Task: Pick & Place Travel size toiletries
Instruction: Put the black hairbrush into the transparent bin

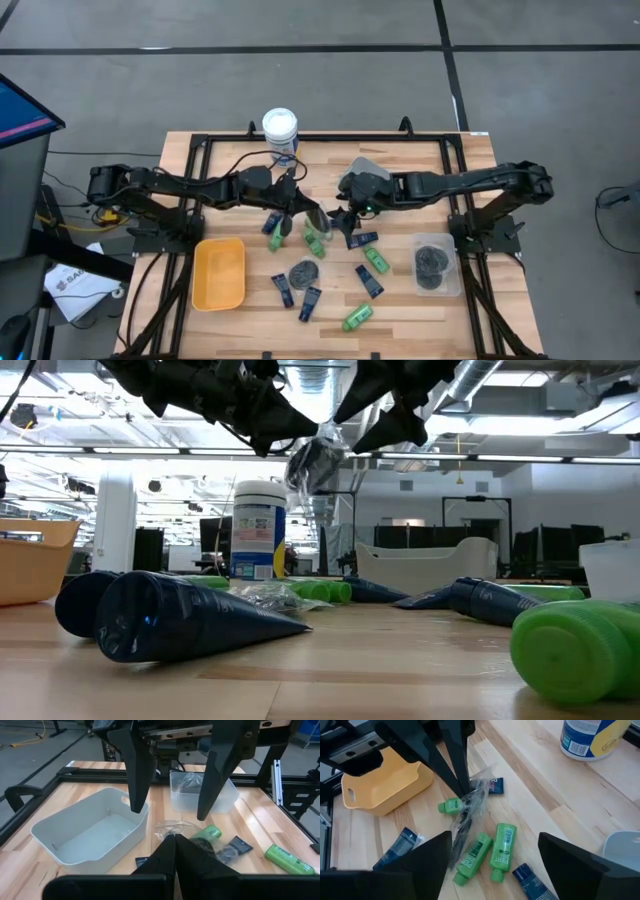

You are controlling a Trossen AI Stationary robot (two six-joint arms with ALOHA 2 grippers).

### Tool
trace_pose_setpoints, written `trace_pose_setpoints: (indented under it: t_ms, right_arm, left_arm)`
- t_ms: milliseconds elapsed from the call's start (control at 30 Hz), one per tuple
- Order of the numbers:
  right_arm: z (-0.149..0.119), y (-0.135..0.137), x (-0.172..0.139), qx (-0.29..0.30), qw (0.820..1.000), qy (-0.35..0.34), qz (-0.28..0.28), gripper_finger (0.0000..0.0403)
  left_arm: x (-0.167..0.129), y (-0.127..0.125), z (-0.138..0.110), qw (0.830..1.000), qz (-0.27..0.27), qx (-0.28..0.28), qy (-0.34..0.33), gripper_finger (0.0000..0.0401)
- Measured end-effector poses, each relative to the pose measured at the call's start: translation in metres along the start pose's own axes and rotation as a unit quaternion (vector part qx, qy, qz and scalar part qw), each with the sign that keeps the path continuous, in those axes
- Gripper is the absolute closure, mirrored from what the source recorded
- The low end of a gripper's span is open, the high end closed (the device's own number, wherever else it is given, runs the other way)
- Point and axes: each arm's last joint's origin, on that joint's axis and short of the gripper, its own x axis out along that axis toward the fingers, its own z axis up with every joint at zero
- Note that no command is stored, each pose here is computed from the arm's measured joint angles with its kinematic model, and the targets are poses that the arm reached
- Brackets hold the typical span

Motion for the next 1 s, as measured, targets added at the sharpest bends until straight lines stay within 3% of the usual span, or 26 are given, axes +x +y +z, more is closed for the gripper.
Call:
trace_pose_setpoints:
  t_ms: [467,767,1000]
  right_arm:
    - [0.004,0.001,0.001,0.018,1.000,-0.018,0.012,0.0111]
    - [-0.007,0.004,0.034,0.024,0.999,0.021,0.034,0.0111]
    - [-0.006,0.003,0.033,0.030,0.999,0.020,0.034,0.0123]
  left_arm:
    - [0.000,-0.001,0.000,1.000,-0.003,0.002,-0.001,0.0401]
    - [0.000,-0.001,0.001,1.000,-0.003,0.012,-0.003,0.0401]
    - [0.000,-0.001,0.001,1.000,-0.003,0.015,-0.003,0.0401]
